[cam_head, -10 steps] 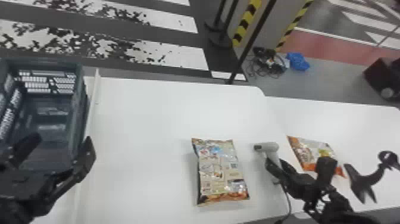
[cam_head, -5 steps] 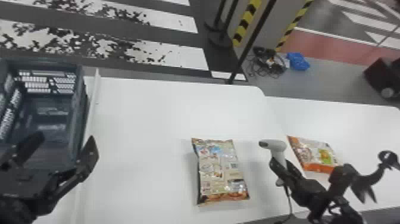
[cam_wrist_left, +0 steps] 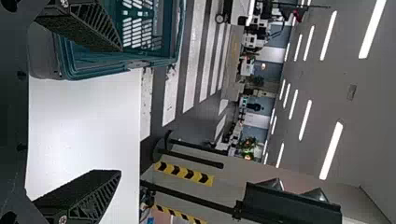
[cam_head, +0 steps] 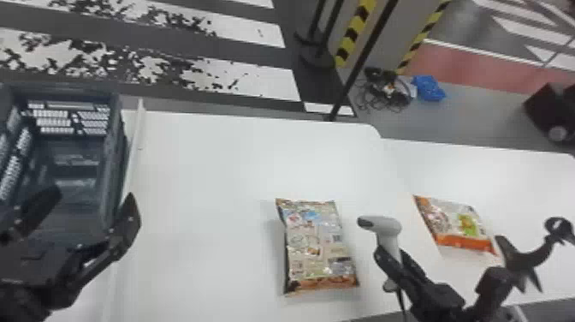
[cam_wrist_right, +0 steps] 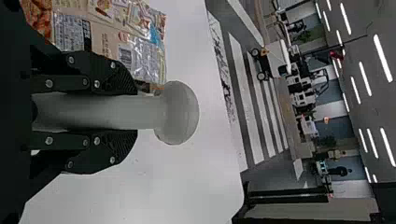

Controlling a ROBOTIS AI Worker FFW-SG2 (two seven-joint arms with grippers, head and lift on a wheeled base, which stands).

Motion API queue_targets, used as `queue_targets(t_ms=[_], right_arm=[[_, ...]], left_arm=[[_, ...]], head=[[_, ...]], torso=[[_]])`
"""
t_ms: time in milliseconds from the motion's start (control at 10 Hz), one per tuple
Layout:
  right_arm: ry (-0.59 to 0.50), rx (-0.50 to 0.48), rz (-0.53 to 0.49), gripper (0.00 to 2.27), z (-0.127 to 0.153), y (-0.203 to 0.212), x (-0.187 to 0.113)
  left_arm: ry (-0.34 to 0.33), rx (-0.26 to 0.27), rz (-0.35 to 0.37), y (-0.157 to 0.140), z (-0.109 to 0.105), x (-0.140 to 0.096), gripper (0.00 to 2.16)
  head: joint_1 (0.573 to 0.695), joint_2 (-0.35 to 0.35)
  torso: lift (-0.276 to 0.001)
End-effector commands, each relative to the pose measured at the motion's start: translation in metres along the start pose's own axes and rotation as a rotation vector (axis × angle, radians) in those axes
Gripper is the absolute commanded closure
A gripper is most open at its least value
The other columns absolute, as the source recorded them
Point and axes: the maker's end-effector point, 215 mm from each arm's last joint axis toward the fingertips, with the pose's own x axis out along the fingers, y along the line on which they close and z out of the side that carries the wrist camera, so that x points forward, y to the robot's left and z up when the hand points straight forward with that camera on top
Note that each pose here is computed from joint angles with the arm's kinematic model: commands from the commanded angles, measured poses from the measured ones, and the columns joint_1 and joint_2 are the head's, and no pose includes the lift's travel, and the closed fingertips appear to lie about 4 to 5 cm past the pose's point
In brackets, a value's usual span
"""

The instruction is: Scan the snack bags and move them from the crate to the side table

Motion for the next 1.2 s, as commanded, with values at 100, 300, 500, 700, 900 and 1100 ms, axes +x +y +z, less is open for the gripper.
queue_targets(t_ms=[100, 300, 500, 700, 900, 1100], right_arm=[[0.014, 0.0, 0.04, 2.24, -0.008, 0.023, -0.016], [0.014, 0.017, 0.063, 2.24, -0.009, 0.032, -0.02], [0.034, 0.019, 0.092, 2.24, -0.02, 0.049, -0.017], [0.053, 0.015, 0.114, 2.24, -0.03, 0.062, -0.013], [0.063, 0.007, 0.122, 2.24, -0.037, 0.069, -0.008], [0.069, 0.007, 0.118, 2.24, -0.041, 0.066, -0.004]], left_arm=[[-0.026, -0.004, 0.001, 0.0, 0.005, -0.003, 0.06], [-0.026, -0.008, 0.001, -0.002, 0.005, -0.005, 0.06], [-0.037, -0.008, 0.001, -0.002, 0.008, -0.006, 0.06], [-0.036, -0.009, 0.005, 0.0, 0.007, -0.008, 0.06], [-0.053, -0.01, 0.006, 0.0, 0.012, -0.01, 0.06], [-0.054, -0.01, 0.007, 0.0, 0.012, -0.012, 0.06]], head=[[0.695, -0.35], [0.695, -0.35], [0.695, -0.35], [0.695, -0.35], [0.695, -0.35], [0.695, -0.35]], torso=[[-0.087], [-0.087], [-0.087], [-0.087], [-0.087], [-0.087]])
